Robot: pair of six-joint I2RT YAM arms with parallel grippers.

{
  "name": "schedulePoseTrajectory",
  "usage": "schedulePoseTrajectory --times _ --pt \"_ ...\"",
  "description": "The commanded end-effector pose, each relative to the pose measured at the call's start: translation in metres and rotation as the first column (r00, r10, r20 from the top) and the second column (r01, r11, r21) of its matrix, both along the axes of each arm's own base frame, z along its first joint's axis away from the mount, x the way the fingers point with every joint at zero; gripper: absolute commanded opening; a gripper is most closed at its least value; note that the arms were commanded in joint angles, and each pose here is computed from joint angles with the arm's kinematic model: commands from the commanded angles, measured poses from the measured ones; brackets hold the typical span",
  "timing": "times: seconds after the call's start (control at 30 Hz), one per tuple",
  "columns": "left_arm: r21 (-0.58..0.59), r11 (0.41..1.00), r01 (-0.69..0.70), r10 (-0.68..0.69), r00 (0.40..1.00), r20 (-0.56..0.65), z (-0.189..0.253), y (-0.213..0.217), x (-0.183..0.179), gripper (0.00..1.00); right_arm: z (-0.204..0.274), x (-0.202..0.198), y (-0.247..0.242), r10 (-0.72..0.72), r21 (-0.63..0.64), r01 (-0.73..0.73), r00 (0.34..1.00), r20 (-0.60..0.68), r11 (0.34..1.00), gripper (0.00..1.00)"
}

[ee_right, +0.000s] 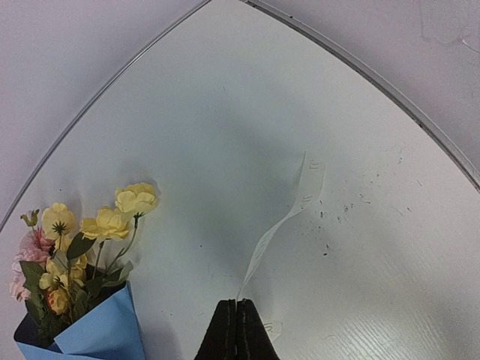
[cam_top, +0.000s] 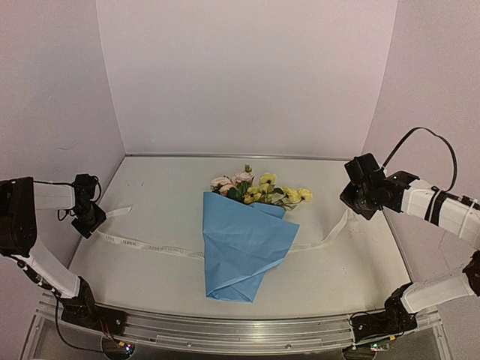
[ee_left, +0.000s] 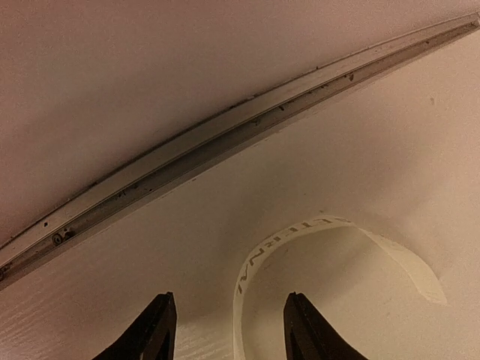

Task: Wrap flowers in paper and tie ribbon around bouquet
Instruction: Pick up the left side of the ribbon at the center of the board.

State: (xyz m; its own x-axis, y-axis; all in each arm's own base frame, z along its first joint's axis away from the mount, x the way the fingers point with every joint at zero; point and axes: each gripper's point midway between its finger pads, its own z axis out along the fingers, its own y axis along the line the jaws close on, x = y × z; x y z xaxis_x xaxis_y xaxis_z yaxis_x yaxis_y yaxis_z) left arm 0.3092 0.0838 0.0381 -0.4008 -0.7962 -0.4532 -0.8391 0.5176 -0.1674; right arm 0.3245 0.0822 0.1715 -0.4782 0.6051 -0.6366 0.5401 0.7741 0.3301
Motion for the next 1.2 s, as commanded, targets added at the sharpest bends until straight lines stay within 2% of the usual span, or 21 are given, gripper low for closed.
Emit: schedulePoseTrajectory --times 0.0,0.17,0.27,0.43,0.5,0.6,0.7,0.8,0.87,1.0,1.07,1.17 --pt "0.037 0.999 0.023 -0.024 0.999 0.021 0.007 0.014 0.034 0.50 0.025 0.004 0.013 0.058 0.032 -0.060 0.996 0.067 0.998 0.00" --pt "0.042 0.998 0.048 -0.047 0.999 -0.004 -0.007 0.019 0.054 0.45 0.026 0.001 0.015 0.072 0.041 -0.075 0.994 0.077 0.996 0.00" --pt "0.027 0.998 0.058 -0.057 0.998 -0.017 -0.015 0.018 0.059 0.32 0.026 0.000 0.015 0.077 0.040 -0.081 0.994 0.077 0.996 0.00" --pt "0.020 0.997 0.075 -0.075 0.997 0.002 -0.015 0.016 0.066 0.03 0.031 0.000 0.019 0.099 0.043 -0.103 0.991 0.084 0.994 0.00" --pt "0.023 0.994 0.104 -0.104 0.994 0.030 -0.007 0.014 0.074 0.00 0.036 0.000 0.024 0.123 0.039 -0.127 0.988 0.093 0.991 0.00" --pt "0.041 0.985 0.166 -0.170 0.976 0.136 0.022 0.005 0.095 0.00 0.044 0.002 0.034 0.175 0.027 -0.178 0.979 0.105 0.984 0.00" --pt "0.069 0.957 0.280 -0.289 0.920 0.265 0.064 -0.022 0.123 0.00 0.053 0.008 0.048 0.228 0.032 -0.233 0.966 0.119 0.972 0.00" --pt "0.137 0.888 0.438 -0.456 0.804 0.382 0.114 -0.073 0.150 0.00 0.061 0.012 0.059 0.271 0.037 -0.278 0.954 0.126 0.960 0.00" --pt "0.169 0.805 0.569 -0.577 0.684 0.445 0.142 -0.124 0.160 0.00 0.063 0.014 0.068 0.299 0.045 -0.307 0.946 0.123 0.951 0.00" --pt "0.245 0.584 0.774 -0.739 0.382 0.555 0.188 -0.219 0.157 0.00 0.065 0.014 0.084 0.346 0.077 -0.357 0.930 0.121 0.931 0.00" --pt "0.282 0.457 0.843 -0.774 0.221 0.593 0.204 -0.268 0.147 0.00 0.065 0.013 0.091 0.368 0.101 -0.381 0.922 0.122 0.919 0.00" --pt "0.319 0.288 0.903 -0.778 0.026 0.627 0.219 -0.330 0.126 0.00 0.072 0.014 0.104 0.401 0.142 -0.419 0.906 0.136 0.897 0.00"
